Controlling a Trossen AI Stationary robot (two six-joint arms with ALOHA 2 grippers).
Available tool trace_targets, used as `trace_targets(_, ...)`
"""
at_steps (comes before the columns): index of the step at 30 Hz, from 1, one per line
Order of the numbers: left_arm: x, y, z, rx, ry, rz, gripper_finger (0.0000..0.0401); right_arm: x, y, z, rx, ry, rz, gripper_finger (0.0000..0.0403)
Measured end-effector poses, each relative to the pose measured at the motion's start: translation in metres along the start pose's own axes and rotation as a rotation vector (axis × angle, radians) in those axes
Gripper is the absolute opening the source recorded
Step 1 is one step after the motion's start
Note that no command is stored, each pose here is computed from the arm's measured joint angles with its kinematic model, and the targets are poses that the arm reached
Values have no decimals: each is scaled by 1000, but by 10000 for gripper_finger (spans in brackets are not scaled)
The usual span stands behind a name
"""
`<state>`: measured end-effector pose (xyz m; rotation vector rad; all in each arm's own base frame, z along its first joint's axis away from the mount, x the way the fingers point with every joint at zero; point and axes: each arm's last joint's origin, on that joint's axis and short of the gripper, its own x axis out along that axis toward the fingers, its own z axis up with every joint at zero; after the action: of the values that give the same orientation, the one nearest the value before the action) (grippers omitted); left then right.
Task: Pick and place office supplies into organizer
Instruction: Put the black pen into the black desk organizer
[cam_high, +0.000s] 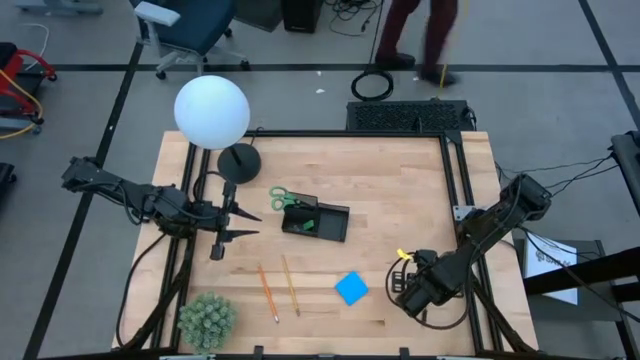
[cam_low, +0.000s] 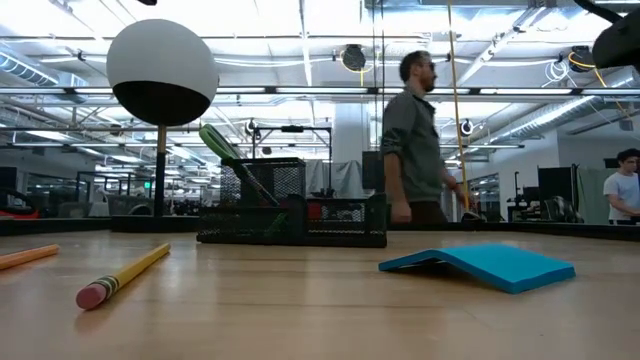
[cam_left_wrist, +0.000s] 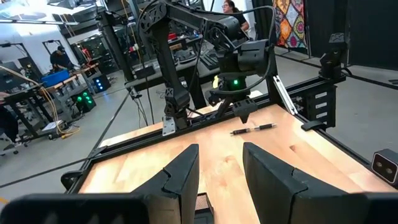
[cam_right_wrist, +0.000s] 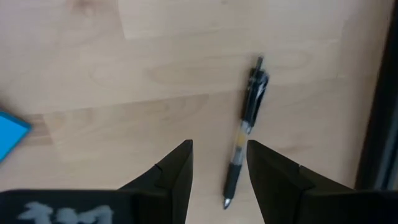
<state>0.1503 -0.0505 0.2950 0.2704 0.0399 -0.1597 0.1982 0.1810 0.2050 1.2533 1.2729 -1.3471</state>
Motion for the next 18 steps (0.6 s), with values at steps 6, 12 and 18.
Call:
trace_targets(6, 0, 0, 0, 0, 0, 0, 131, -4, -5, 3, -4, -10, -13, 139)
trace_targets(12, 0, 0, 0, 0, 1, 0, 131, -4, -5, 3, -4, -12, -17, 139)
trace_targets(18, 0, 0, -1, -3, 8, -2, 131, -3, -9, 1, -14, -18, -25, 139)
